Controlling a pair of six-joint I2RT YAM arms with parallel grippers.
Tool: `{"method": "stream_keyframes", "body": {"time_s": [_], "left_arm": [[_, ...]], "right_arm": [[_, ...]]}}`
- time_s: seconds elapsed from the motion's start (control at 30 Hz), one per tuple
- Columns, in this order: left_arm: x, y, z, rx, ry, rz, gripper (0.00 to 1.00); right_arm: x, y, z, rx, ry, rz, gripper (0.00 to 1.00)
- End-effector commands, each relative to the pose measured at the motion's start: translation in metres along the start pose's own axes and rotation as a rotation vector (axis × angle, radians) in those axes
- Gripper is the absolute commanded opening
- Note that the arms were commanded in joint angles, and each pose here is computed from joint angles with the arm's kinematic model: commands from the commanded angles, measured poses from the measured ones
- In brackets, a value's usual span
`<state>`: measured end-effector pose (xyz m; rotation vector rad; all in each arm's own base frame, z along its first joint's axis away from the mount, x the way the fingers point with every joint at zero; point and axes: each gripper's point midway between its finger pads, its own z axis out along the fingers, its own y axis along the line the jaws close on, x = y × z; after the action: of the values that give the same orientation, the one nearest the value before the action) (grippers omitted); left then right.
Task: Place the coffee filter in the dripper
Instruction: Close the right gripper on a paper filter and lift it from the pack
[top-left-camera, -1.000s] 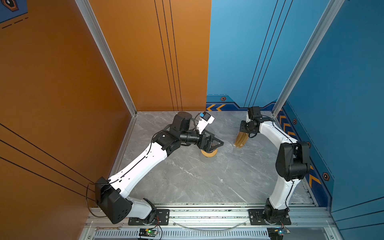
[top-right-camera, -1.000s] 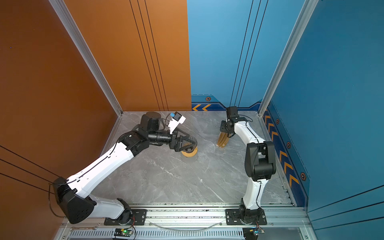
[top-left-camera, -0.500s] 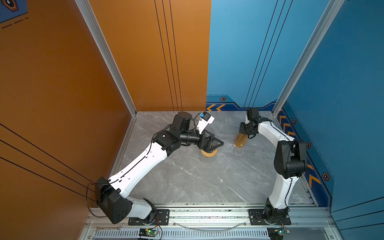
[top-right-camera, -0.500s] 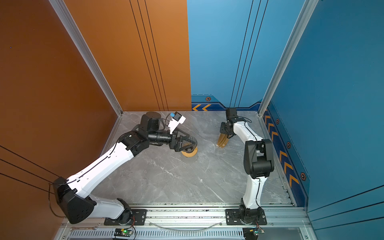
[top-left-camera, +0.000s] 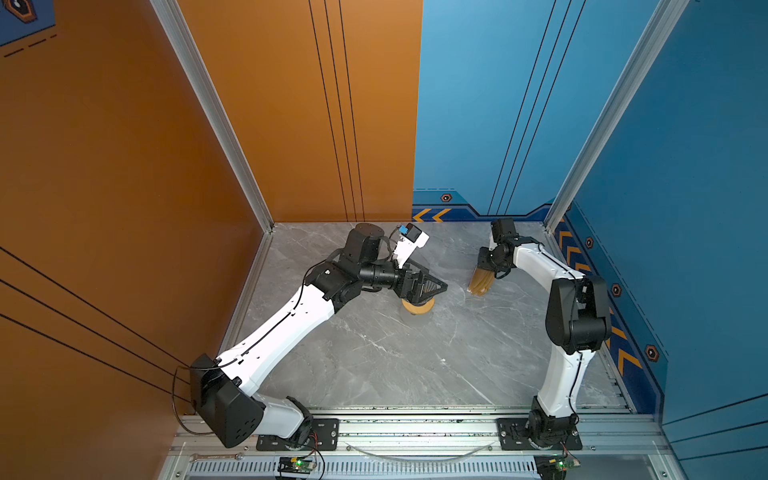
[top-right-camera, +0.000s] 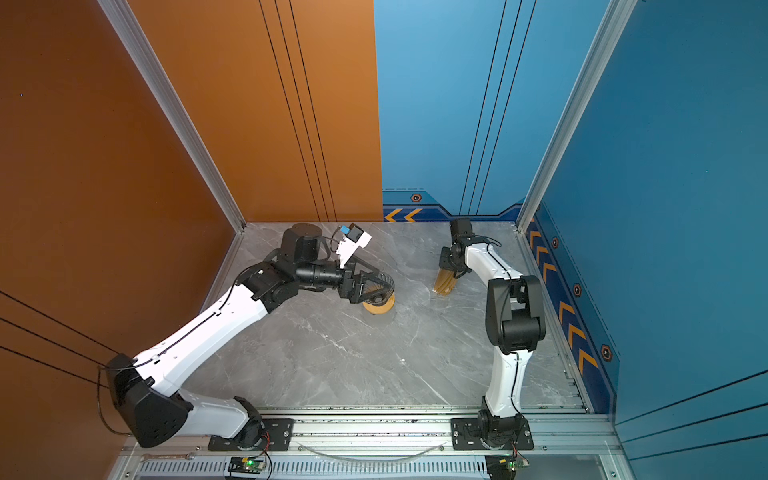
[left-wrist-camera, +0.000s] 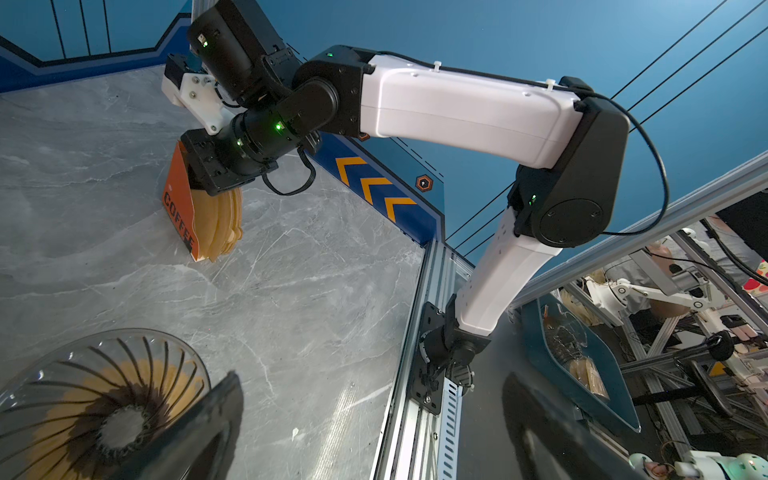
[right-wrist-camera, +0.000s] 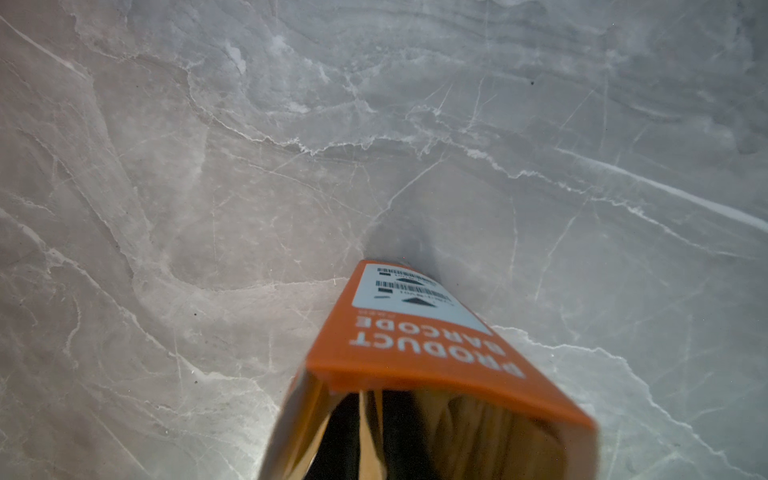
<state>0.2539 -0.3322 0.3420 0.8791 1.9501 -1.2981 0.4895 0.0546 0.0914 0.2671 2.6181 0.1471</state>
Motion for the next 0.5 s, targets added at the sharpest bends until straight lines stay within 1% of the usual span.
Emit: {"method": "stream_keyframes", "body": {"time_s": [0.0, 0.3, 0.47], "left_arm": [[0.000, -0.007, -0.002, 0.009, 0.006, 0.002, 0.98], [0.000, -0.006, -0.002, 0.009, 0.007, 0.001, 0.98], [0.000, -0.006, -0.002, 0.008, 0.006, 0.000, 0.98]], "right_arm": [[-0.002, -0.002, 0.007, 0.030, -0.017, 0.028, 0.12], [-0.001, 0.001, 0.020, 0.037, -0.040, 0.084, 0.12], [0.003, 0.003, 0.027, 0.041, -0.034, 0.088, 0.12]]}}
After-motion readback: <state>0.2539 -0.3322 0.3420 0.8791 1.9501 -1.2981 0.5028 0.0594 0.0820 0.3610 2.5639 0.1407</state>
